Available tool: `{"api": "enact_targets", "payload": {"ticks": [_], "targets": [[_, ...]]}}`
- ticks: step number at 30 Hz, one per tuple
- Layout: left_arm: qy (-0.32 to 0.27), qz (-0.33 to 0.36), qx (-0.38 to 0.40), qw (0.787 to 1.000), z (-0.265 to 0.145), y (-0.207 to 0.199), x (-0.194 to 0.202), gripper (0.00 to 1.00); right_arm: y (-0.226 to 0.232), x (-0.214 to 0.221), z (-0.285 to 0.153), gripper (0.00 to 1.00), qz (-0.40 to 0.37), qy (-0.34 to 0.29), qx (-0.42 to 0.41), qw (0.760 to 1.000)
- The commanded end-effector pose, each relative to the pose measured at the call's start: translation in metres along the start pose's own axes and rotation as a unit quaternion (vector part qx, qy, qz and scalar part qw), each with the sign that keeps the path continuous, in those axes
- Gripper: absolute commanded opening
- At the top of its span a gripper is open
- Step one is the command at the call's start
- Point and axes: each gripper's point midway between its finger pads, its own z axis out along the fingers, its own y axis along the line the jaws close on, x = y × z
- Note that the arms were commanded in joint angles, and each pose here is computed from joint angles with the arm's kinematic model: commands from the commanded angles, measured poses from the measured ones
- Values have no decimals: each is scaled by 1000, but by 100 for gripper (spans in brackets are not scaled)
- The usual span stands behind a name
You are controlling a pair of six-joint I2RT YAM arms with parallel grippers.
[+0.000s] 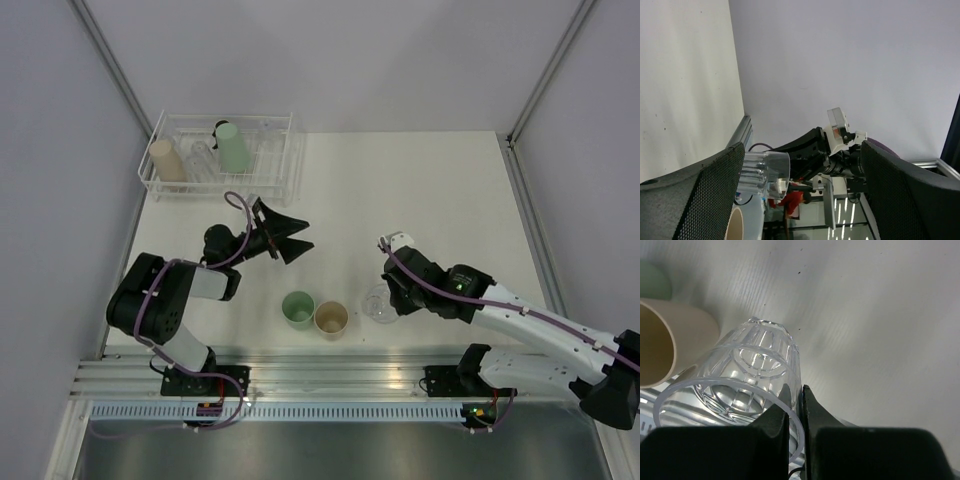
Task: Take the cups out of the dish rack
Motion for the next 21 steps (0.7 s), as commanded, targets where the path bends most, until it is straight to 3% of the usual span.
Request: {"api": "enact_targets", "payload": {"ticks": [1, 4, 6, 7, 8, 9, 10, 13, 21], "targets": [[17, 160, 81, 984, 0, -45, 7, 100, 19, -2, -16, 1, 15, 9, -55, 998], [15, 192, 66, 979, 4, -47, 2, 100, 26, 11, -10, 1, 5, 40, -72, 997], [11, 177, 12, 984, 7, -28, -5, 100, 26, 23, 0, 1, 1, 68, -65, 996], [4, 241, 7, 971, 10, -38, -12, 100, 26, 27, 2, 1, -2, 78, -66, 995], [5, 204, -67, 977, 7, -12, -14, 100, 25, 32, 7, 1, -5, 90, -59, 994], [-25, 224, -102, 969, 7, -7, -27, 100, 24, 35, 8, 1, -8, 95, -55, 994], [-38, 293, -119, 948, 7, -22, -35, 100, 22, 35, 11, 1, -8, 98, -44, 994], [-77, 324, -210, 919, -5, -14, -58, 100, 22, 32, 13, 1, -9, 99, -36, 994], [-137, 319, -360, 866, -33, 17, -97, 99, 31, 38, 31, 1, -21, 125, -26, 992]]}}
